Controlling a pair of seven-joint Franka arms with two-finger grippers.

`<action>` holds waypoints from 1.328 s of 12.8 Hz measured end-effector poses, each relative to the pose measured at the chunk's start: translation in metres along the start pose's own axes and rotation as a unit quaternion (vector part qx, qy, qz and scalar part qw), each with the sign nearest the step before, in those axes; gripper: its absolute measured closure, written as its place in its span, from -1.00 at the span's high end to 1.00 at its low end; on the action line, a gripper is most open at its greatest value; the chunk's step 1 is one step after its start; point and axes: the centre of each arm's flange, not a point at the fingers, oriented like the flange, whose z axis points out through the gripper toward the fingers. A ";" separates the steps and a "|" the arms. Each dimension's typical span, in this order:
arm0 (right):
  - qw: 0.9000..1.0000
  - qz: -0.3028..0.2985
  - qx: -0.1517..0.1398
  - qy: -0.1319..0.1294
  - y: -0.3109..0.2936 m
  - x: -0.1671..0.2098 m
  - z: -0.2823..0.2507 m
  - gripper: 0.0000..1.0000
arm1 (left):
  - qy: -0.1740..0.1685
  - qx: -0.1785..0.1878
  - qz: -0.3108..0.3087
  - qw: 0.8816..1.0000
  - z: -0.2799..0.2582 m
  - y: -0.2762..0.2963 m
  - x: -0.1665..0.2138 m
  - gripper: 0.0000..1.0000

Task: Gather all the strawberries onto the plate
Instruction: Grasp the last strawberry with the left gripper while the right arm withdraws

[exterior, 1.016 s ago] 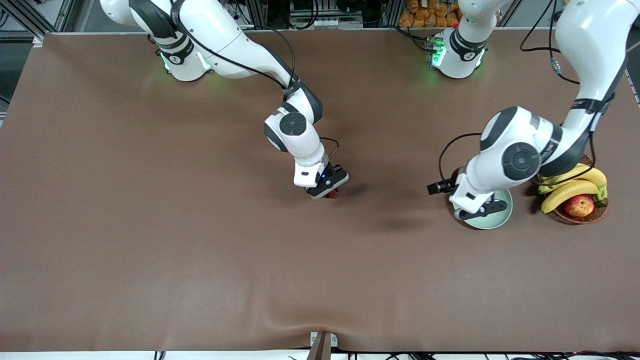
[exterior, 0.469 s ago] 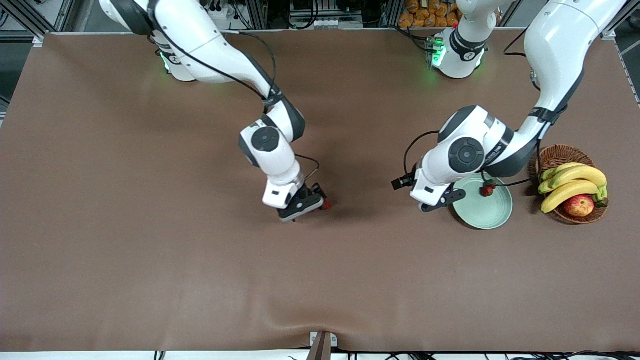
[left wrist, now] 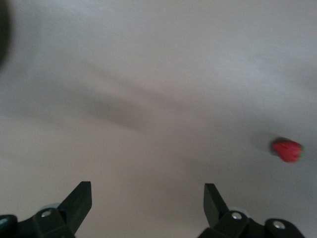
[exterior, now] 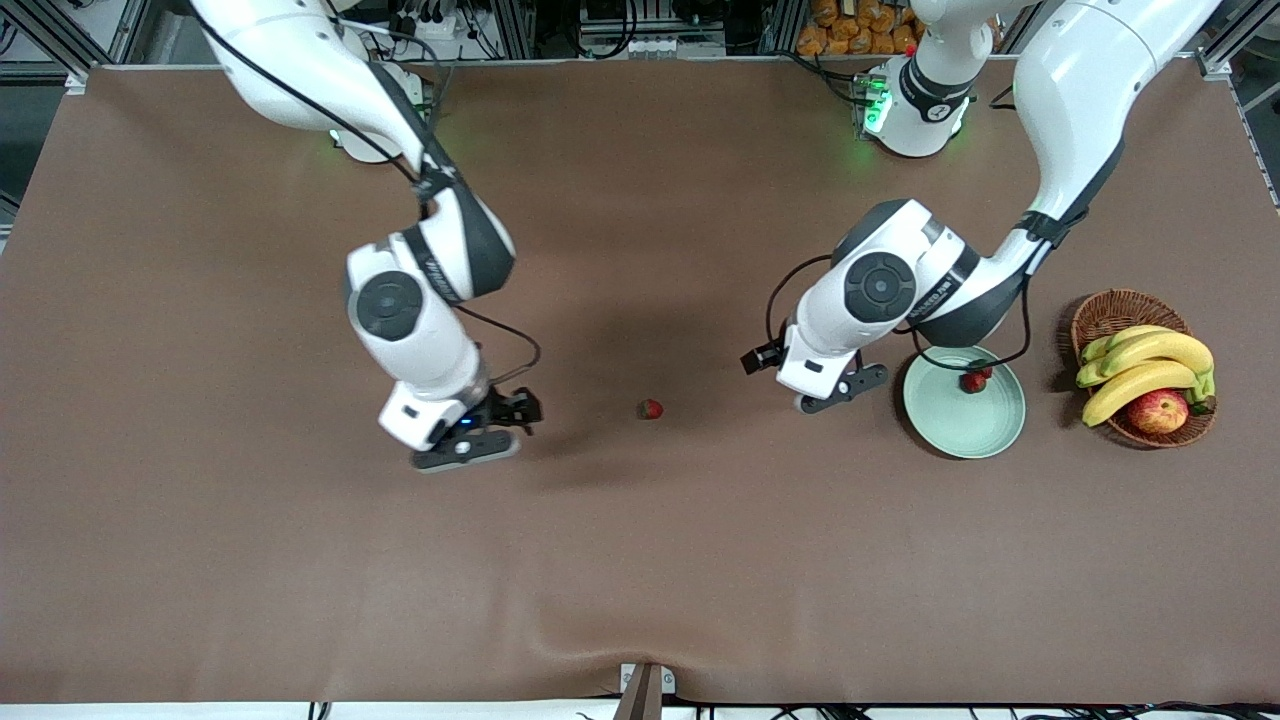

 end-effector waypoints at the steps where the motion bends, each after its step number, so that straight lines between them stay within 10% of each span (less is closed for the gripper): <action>1: 1.000 0.015 -0.004 -0.012 0.023 -0.001 -0.016 1.00 | -0.001 -0.003 0.001 1.000 0.000 0.013 -0.010 1.00; 8: 0.995 0.072 -0.016 -0.063 0.135 -0.023 -0.122 1.00 | 0.028 0.024 0.010 0.999 0.062 0.094 -0.059 1.00; 17: 0.996 0.038 -0.007 -0.076 0.244 -0.084 -0.250 1.00 | 0.013 -0.064 -0.133 0.989 0.093 0.126 -0.020 1.00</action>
